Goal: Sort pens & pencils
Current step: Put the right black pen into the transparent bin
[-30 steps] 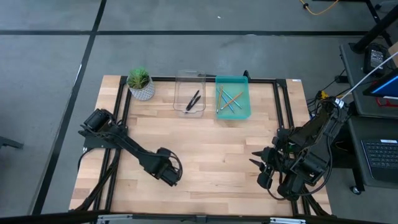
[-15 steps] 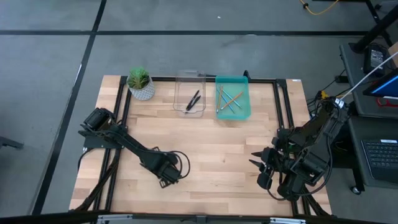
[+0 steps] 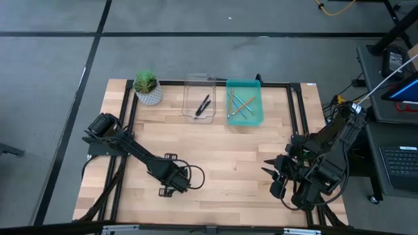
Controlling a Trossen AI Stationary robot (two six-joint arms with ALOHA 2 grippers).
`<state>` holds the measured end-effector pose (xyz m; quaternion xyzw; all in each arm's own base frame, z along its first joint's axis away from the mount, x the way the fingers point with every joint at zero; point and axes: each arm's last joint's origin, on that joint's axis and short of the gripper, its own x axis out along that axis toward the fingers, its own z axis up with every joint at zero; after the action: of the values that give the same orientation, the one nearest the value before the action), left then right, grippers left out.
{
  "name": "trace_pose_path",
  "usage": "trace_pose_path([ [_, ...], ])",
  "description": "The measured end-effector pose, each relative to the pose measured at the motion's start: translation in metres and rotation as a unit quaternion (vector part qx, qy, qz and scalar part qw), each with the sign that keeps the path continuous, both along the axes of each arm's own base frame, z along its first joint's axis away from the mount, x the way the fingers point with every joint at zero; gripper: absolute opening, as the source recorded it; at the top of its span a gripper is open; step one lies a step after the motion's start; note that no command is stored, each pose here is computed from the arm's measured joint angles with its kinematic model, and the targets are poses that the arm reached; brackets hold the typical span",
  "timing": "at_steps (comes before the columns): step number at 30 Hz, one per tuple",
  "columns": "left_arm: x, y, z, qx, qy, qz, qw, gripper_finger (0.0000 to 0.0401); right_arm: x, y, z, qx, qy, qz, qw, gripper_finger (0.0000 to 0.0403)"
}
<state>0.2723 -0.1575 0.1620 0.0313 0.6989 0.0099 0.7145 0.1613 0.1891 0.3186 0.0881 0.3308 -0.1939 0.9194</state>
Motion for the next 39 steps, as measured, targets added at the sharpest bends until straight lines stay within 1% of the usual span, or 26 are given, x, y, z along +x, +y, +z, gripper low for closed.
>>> trace_pose_path([
  [5,0.001,0.0,0.0,0.0,0.0,-0.063,0.998,0.0098,0.0,0.0,0.0,0.0,0.0,0.0,1.0,0.0127],
  [14,0.003,-0.002,0.0,-0.003,-0.008,-0.145,0.989,0.0094,0.0,0.0,0.0,0.0,0.0,0.0,1.0,0.0127],
  [20,0.003,-0.002,0.0,-0.001,-0.005,-0.184,0.983,0.0094,0.0,0.0,0.0,0.001,-0.001,0.0,1.0,0.0127],
  [24,0.003,-0.002,0.0,-0.004,-0.003,-0.2,0.98,0.0094,0.0,0.0,0.0,0.001,-0.001,0.0,1.0,0.0127],
  [28,0.002,-0.002,0.0,-0.013,0.001,-0.202,0.979,0.0094,0.0,0.0,0.0,0.001,-0.001,0.0,1.0,0.0127],
  [33,0.003,-0.001,0.0,0.004,-0.004,-0.21,0.978,0.0094,0.0,0.0,0.0,0.001,-0.001,0.0,1.0,0.0127],
  [35,0.004,-0.002,-0.003,0.003,0.001,-0.224,0.974,0.0094,0.0,0.0,0.0,0.0,-0.001,0.0,1.0,0.0127],
  [39,0.006,-0.004,-0.014,0.002,0.015,-0.228,0.974,0.0094,0.0,0.0,0.0,0.001,-0.001,0.0,1.0,0.0127],
])
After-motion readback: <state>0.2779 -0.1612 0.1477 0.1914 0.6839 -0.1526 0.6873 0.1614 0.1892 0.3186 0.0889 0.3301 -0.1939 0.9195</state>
